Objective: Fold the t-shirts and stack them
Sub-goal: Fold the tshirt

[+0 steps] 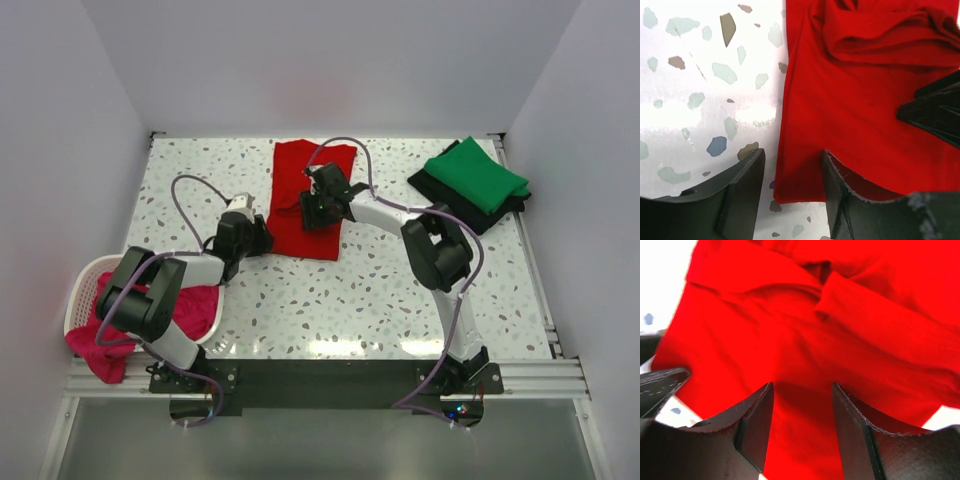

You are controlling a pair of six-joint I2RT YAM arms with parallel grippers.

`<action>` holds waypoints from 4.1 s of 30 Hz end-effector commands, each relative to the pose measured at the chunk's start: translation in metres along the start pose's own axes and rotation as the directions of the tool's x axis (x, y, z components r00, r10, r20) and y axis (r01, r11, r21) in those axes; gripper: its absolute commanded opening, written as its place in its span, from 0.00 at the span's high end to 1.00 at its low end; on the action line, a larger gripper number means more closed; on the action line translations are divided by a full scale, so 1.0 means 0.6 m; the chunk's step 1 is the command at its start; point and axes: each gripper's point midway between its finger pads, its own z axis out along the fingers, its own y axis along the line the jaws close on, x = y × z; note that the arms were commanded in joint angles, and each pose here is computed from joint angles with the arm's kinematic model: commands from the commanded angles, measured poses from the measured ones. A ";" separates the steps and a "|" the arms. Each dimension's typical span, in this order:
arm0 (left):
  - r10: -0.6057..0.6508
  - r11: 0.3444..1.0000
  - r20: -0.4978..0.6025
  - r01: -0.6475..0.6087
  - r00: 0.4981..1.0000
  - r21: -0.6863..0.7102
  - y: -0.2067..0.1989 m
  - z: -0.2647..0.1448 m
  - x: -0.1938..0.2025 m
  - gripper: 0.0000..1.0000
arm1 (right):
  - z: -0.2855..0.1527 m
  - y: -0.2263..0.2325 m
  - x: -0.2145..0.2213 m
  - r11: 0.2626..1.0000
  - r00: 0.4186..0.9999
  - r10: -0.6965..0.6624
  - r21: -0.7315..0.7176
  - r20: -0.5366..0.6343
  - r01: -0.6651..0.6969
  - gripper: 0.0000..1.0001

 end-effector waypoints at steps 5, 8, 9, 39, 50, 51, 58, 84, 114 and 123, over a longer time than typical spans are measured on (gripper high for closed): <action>0.009 1.000 -0.035 -0.009 0.999 -0.004 0.002 0.013 0.022 0.58 | 0.013 0.004 -0.054 1.000 0.999 -0.004 0.023 0.051 0.003 0.47; 0.012 1.000 -0.060 -0.014 0.998 -0.028 0.012 0.014 0.038 0.72 | 0.027 -0.011 -0.068 0.997 0.997 -0.009 0.073 0.071 0.004 0.47; 0.015 0.999 -0.068 -0.018 0.998 -0.033 0.015 0.014 0.042 0.75 | 0.029 -0.012 -0.069 0.997 0.998 -0.011 0.079 0.068 0.006 0.47; 0.021 0.999 -0.017 -0.021 1.000 0.031 -0.021 -0.063 0.044 0.54 | -0.200 -0.057 -0.010 0.984 0.971 0.029 0.165 0.236 -0.069 0.42; 0.002 0.996 -0.031 0.001 1.000 0.086 -0.035 -0.058 0.055 0.54 | -0.165 -0.062 0.082 0.988 0.988 0.089 0.117 0.129 -0.104 0.47; 0.001 0.996 -0.031 0.002 1.000 0.086 -0.035 -0.057 0.055 0.54 | -0.160 -0.060 0.087 0.989 0.989 0.090 0.109 0.117 -0.103 0.48; 0.004 0.997 -0.048 0.000 0.999 0.077 -0.030 -0.049 0.066 0.56 | -0.127 -0.060 0.116 0.989 0.992 0.114 0.091 0.060 -0.119 0.48; 0.020 1.000 -0.059 -0.020 0.998 0.011 -0.008 -0.036 0.074 1.00 | -0.117 -0.092 0.150 0.981 0.994 0.096 0.174 -0.042 -0.087 0.92; 0.019 0.996 -0.034 -0.016 0.999 0.090 -0.033 -0.071 0.070 0.55 | -0.121 -0.082 0.143 0.988 0.988 0.152 0.034 -0.022 -0.151 0.56; 0.023 0.999 -0.052 -0.021 0.998 0.042 -0.016 -0.056 0.083 0.62 | -0.112 -0.077 0.155 0.987 0.985 0.161 0.002 -0.053 -0.161 0.59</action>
